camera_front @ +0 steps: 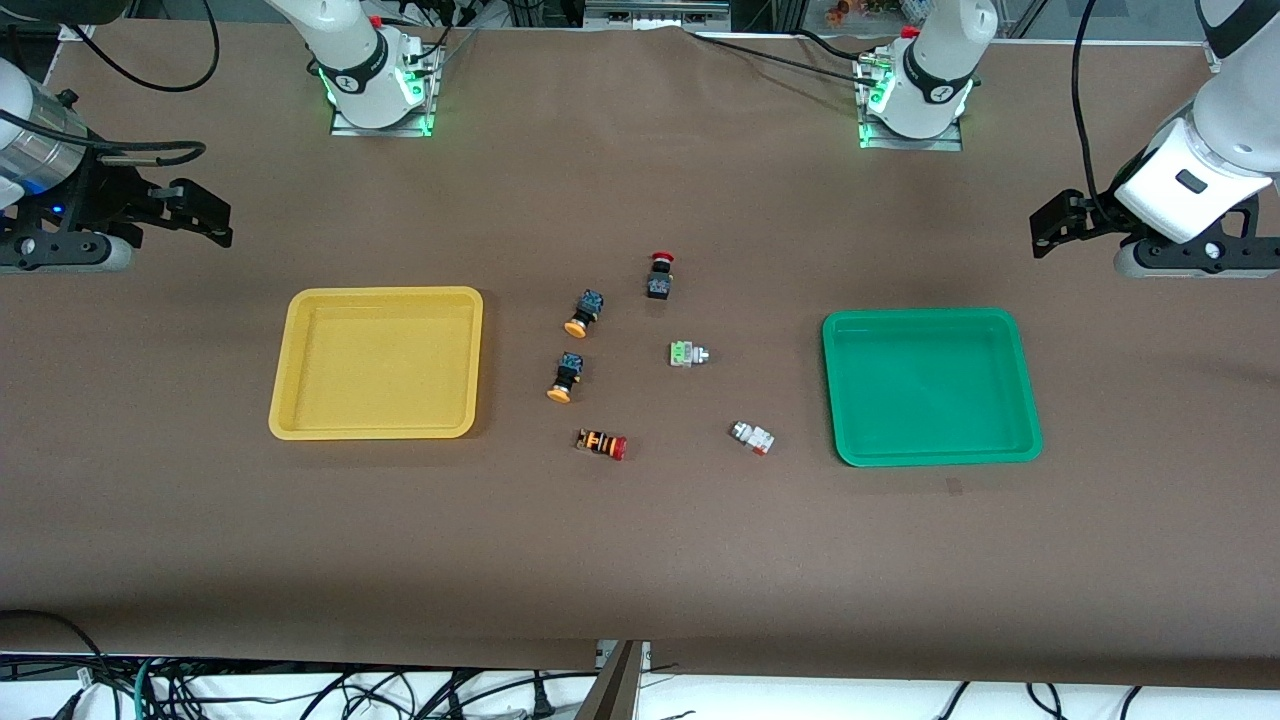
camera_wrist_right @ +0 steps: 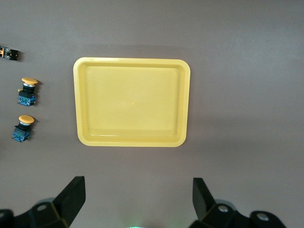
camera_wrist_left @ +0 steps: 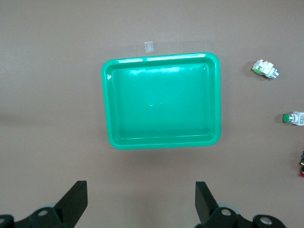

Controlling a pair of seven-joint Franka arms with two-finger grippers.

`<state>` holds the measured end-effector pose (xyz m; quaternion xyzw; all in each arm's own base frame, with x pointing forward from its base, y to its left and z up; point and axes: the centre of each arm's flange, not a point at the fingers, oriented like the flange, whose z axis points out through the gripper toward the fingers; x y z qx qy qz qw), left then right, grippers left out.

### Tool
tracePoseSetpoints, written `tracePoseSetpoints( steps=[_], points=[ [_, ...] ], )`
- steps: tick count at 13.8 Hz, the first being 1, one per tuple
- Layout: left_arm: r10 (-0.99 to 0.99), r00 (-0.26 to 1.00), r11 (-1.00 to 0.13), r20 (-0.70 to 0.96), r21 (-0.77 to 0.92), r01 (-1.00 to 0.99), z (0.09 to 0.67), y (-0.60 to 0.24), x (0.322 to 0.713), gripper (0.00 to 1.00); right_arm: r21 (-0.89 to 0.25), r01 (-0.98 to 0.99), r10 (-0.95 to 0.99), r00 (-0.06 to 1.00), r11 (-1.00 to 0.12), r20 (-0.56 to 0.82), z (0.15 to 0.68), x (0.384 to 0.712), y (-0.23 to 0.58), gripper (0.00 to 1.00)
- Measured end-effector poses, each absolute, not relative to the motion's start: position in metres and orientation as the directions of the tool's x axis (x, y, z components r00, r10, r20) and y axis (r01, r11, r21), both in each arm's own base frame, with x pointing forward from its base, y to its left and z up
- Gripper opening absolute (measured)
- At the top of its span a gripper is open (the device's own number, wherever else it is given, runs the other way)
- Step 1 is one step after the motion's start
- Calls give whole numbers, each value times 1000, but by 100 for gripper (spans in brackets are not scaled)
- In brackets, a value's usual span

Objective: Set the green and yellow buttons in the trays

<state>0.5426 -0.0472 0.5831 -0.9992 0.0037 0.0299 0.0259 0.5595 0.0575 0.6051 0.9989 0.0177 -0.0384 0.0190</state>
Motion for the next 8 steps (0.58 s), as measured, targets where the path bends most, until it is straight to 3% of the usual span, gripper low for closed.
tracePoseSetpoints(
  steps=[8],
  points=[
    [-21,991,-998,-130,-48,-27,564,-57,544,100,36,39,36,996,-999,-80,603,560,59,100]
  ],
)
